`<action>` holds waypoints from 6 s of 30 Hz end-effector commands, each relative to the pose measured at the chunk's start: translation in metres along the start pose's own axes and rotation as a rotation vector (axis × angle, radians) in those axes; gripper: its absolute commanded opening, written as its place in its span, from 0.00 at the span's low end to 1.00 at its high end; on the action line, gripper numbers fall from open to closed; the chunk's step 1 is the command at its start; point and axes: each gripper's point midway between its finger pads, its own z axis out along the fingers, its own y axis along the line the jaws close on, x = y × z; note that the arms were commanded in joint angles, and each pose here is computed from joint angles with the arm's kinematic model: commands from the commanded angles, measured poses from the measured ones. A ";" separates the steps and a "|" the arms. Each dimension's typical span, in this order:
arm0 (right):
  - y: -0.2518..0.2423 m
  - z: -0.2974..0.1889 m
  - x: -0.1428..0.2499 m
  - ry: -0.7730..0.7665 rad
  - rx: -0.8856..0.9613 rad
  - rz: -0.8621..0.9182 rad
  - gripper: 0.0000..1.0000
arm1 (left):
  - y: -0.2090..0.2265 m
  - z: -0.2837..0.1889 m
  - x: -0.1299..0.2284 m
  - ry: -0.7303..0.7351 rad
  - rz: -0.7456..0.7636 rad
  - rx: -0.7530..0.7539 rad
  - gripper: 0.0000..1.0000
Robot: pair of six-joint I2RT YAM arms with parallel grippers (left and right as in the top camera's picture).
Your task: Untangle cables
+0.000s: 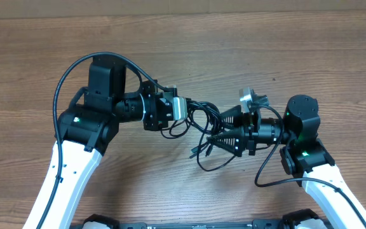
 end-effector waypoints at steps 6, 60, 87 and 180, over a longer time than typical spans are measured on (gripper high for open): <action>0.007 -0.001 -0.013 -0.026 -0.015 -0.084 0.80 | 0.003 -0.008 -0.007 0.004 0.010 -0.031 0.04; -0.059 -0.034 -0.035 -0.165 0.338 -0.012 0.79 | -0.003 -0.059 -0.100 -0.522 -0.054 0.207 0.04; -0.079 -0.043 -0.017 -0.140 0.430 0.117 0.82 | 0.003 -0.064 -0.108 -0.542 0.058 0.170 0.04; -0.092 -0.048 -0.002 -0.120 0.502 0.198 0.94 | -0.121 0.074 0.219 0.767 -1.101 0.213 0.90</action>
